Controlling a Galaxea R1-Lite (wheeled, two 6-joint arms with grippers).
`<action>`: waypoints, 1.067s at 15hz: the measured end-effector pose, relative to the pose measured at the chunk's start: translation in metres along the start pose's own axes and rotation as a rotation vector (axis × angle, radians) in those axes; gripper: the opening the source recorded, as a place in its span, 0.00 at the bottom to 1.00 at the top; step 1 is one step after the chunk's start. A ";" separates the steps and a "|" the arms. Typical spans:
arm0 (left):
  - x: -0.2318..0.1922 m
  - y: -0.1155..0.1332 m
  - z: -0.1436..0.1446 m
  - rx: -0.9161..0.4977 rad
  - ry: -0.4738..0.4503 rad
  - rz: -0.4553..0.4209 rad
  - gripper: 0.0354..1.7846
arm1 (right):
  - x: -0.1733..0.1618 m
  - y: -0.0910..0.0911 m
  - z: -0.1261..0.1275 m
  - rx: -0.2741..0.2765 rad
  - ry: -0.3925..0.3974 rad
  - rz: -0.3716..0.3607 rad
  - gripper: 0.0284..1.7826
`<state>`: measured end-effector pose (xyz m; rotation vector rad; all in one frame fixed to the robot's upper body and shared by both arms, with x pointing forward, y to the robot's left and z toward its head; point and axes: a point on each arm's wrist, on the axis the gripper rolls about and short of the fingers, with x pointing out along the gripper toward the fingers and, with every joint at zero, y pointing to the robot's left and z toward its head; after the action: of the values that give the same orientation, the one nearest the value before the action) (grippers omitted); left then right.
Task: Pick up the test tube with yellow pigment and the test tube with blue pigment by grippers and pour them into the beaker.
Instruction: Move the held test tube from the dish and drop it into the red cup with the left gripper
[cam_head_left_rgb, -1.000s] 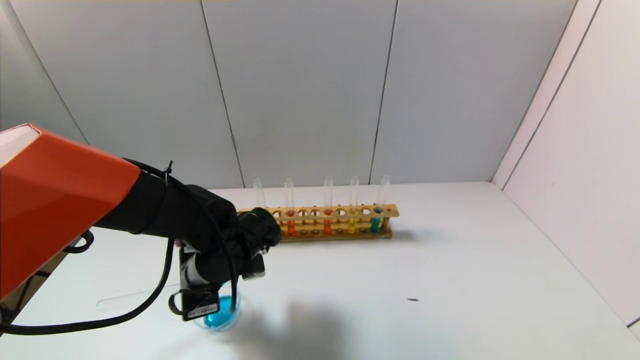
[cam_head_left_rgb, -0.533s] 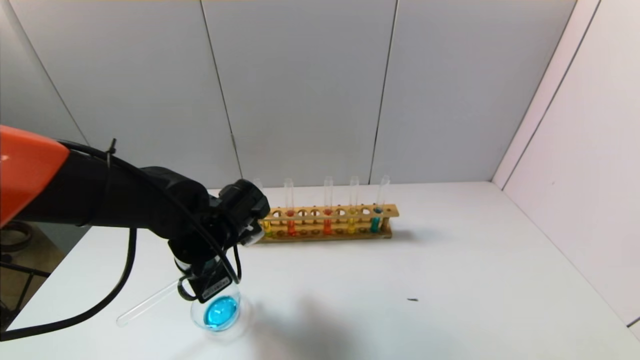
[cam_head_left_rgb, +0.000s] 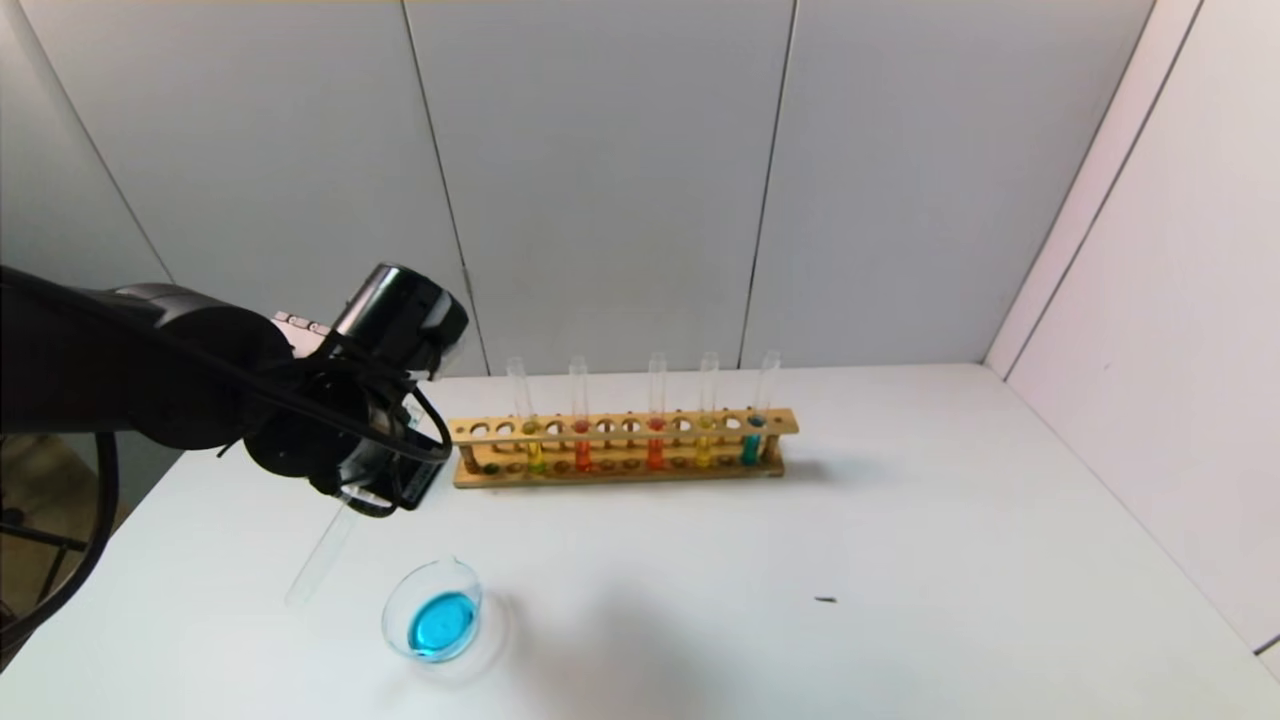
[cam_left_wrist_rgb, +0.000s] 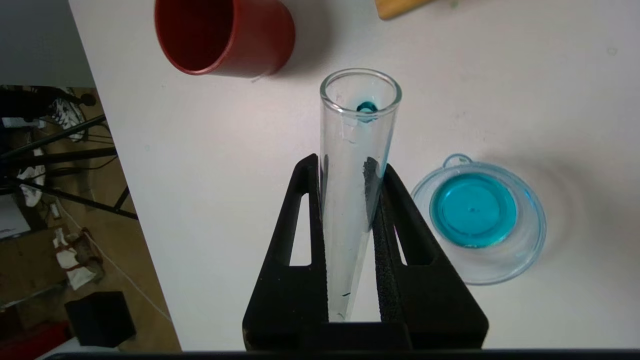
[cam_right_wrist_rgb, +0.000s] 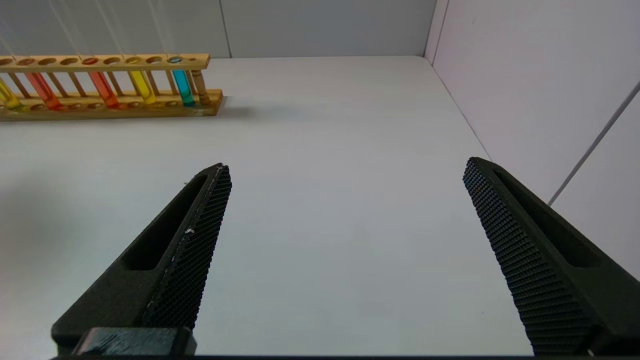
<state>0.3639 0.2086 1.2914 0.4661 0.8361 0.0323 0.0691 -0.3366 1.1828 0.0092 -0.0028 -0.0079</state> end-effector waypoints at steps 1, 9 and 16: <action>-0.001 0.006 0.004 -0.044 -0.037 0.008 0.16 | 0.000 0.000 0.000 0.000 0.000 0.000 0.95; 0.007 0.055 0.029 -0.287 -0.275 0.070 0.16 | 0.000 0.000 0.000 0.000 0.000 0.000 0.95; 0.036 0.092 0.045 -0.404 -0.396 0.150 0.16 | 0.000 0.000 0.000 0.000 0.000 0.000 0.95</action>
<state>0.4347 0.2816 1.3302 0.1432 0.3885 0.2360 0.0691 -0.3366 1.1828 0.0092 -0.0028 -0.0074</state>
